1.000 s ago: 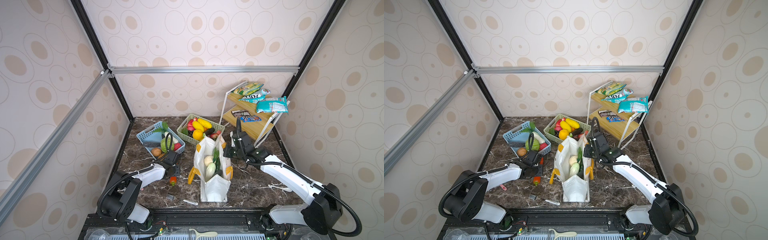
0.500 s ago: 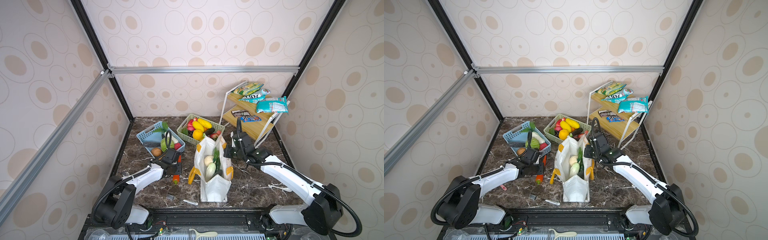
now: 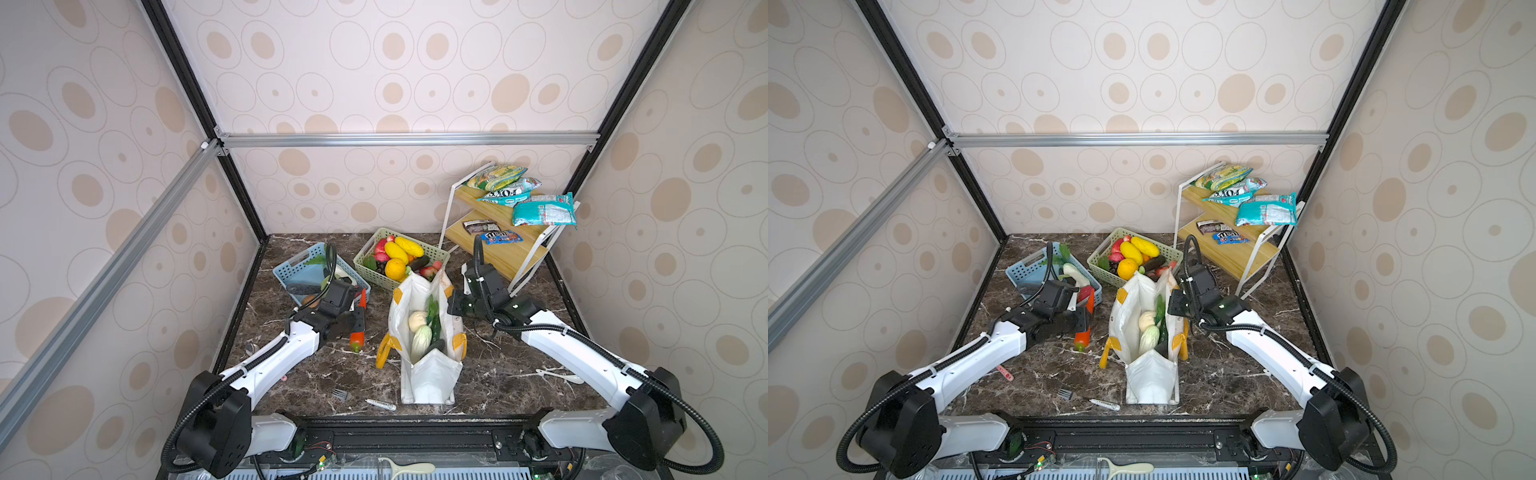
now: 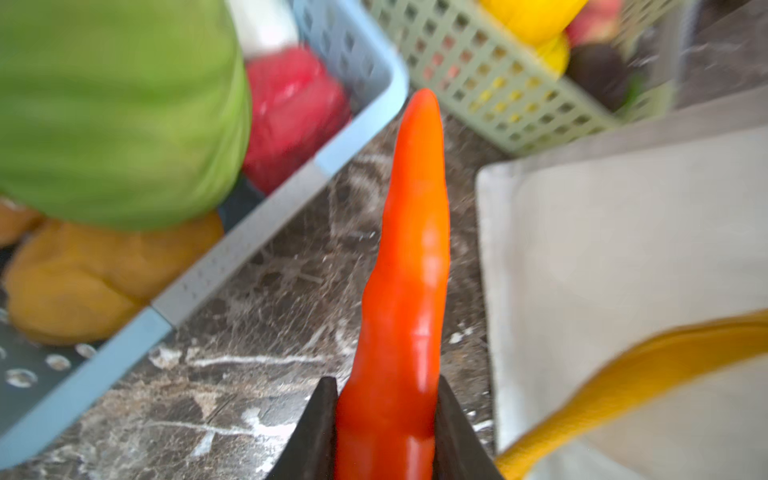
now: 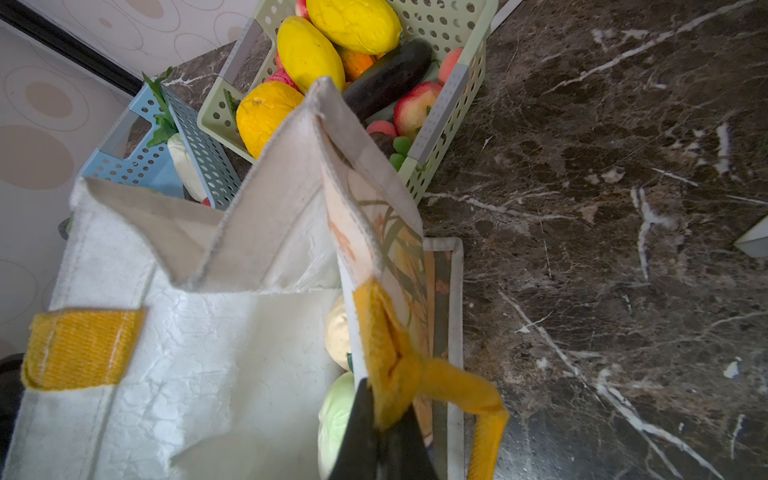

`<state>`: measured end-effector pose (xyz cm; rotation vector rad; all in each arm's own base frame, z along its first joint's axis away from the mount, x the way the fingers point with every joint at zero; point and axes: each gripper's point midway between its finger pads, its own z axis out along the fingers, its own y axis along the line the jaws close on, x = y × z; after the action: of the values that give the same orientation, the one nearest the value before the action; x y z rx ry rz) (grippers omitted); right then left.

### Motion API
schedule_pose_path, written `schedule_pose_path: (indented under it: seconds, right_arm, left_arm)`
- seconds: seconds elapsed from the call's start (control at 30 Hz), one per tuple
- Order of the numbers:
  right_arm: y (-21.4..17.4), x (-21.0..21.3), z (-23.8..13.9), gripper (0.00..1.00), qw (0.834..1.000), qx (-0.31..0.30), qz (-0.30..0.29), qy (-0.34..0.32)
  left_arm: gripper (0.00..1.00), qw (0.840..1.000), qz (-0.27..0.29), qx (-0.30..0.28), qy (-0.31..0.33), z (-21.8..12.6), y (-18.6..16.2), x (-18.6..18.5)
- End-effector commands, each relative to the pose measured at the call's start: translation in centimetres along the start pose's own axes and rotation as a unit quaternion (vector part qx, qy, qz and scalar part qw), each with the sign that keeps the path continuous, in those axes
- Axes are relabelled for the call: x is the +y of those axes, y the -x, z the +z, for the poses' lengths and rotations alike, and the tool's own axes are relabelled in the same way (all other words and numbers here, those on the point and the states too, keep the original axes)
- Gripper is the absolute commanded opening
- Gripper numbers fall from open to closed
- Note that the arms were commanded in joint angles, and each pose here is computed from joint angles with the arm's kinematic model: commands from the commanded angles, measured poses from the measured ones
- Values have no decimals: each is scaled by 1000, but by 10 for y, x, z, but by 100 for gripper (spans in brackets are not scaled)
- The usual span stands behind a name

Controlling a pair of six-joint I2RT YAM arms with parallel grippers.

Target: Place the food into the grocery bag and tie it

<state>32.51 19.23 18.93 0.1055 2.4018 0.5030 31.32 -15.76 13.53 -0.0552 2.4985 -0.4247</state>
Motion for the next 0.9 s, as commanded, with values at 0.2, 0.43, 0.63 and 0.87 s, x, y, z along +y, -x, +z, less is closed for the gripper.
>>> schedule_pose_path:
  seconds: [0.2,0.43,0.63,0.87]
  right_arm:
    - [-8,-11,-3,0,1000,13,2,-20]
    - [-6,-11,-4,0,1000,10,1,-20]
    - [-7,-9,-2,0,1000,13,3,-17]
    - [-10,-10,1,0,1000,18,4,-19]
  left_arm:
    - [32,990,-3,-70,-121,-49,63,-61]
    - [32,965,-22,-78,-251,-72,80,-111]
    - [32,945,-22,-84,-316,-89,88,-135]
    - [32,928,3,-75,-364,-91,81,-176]
